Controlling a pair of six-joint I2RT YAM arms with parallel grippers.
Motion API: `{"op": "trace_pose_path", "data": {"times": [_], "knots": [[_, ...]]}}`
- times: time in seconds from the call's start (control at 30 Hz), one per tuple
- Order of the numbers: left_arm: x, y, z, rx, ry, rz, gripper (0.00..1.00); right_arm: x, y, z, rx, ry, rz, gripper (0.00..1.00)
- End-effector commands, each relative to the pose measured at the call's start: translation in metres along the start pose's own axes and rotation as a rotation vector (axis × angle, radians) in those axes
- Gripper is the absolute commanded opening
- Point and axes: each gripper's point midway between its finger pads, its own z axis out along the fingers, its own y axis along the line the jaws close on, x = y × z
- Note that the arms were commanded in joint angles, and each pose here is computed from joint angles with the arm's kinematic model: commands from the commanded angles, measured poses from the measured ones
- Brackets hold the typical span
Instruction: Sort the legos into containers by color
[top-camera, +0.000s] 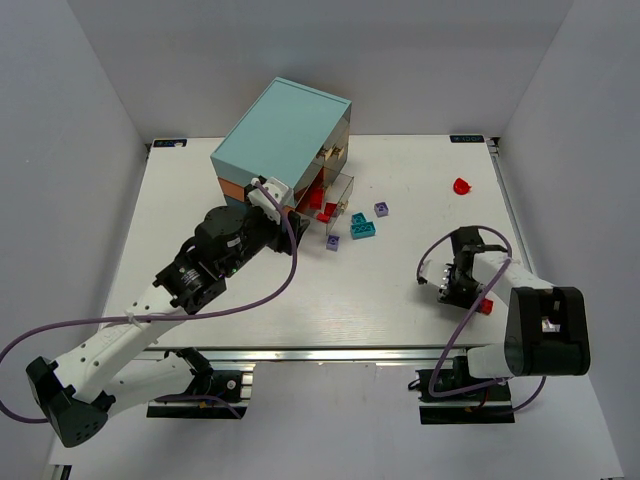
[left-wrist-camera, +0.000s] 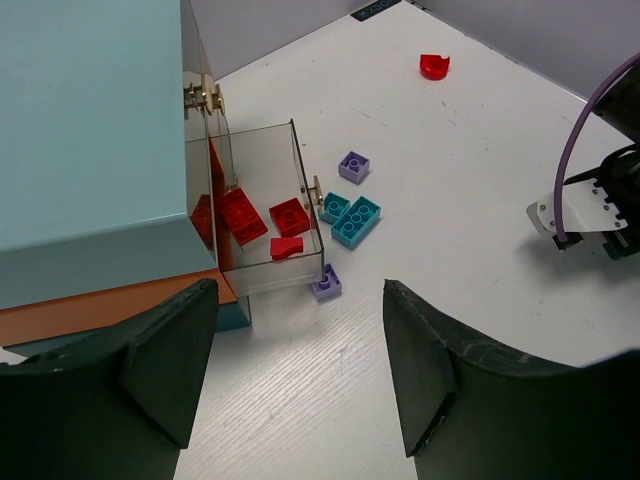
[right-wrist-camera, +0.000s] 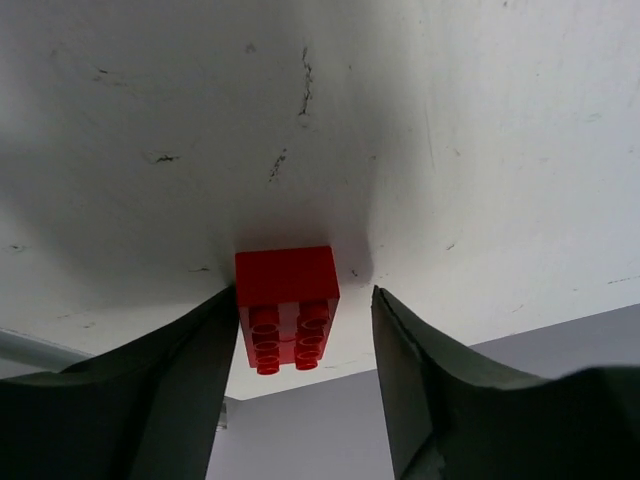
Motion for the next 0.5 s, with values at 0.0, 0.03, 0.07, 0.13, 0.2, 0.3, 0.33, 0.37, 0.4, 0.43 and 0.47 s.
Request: {"op": "trace_pose_path", "data": {"times": [0.0, 0.03, 0.07, 0.13, 0.2, 0.3, 0.33, 0.37, 0.4, 0.43, 0.47], "knots": [[-0.006, 0.004, -0.005, -0.013, -0.029, 0.004, 0.77, -0.003, -0.002, 0.012, -0.016, -0.005, -0.053, 0.60], [-0.007, 0.004, -0.005, -0.016, -0.030, 0.004, 0.77, 0.000, -0.001, 0.012, -0.019, 0.007, -0.053, 0.57], [-0.007, 0.004, -0.006, -0.016, -0.030, 0.004, 0.76, -0.001, -0.002, 0.012, -0.017, 0.005, -0.054, 0.54], [-0.007, 0.005, -0.006, -0.018, -0.033, 0.005, 0.77, -0.005, -0.004, 0.007, -0.024, -0.018, -0.050, 0.39], [-0.008, 0.005, -0.006, -0.020, -0.034, 0.006, 0.77, -0.011, -0.008, -0.001, -0.021, -0.049, -0.026, 0.22], [-0.007, 0.007, -0.006, -0.029, -0.034, 0.009, 0.77, -0.039, -0.026, -0.030, 0.011, -0.187, 0.024, 0.08], [-0.006, 0.009, -0.006, -0.038, -0.032, 0.010, 0.77, -0.059, -0.038, -0.047, 0.027, -0.285, 0.036, 0.07], [-0.006, 0.009, -0.006, -0.043, -0.030, 0.014, 0.77, -0.068, -0.044, -0.057, 0.034, -0.331, 0.055, 0.06], [-0.005, 0.010, -0.006, -0.047, -0.027, 0.016, 0.77, -0.076, -0.048, -0.066, 0.035, -0.371, 0.093, 0.03], [-0.004, 0.012, -0.007, -0.059, -0.028, 0.015, 0.77, -0.095, -0.049, -0.077, 0.026, -0.445, 0.091, 0.02], [-0.004, 0.014, -0.007, -0.067, -0.027, 0.023, 0.77, -0.105, -0.062, -0.093, 0.058, -0.495, 0.101, 0.00]]}}
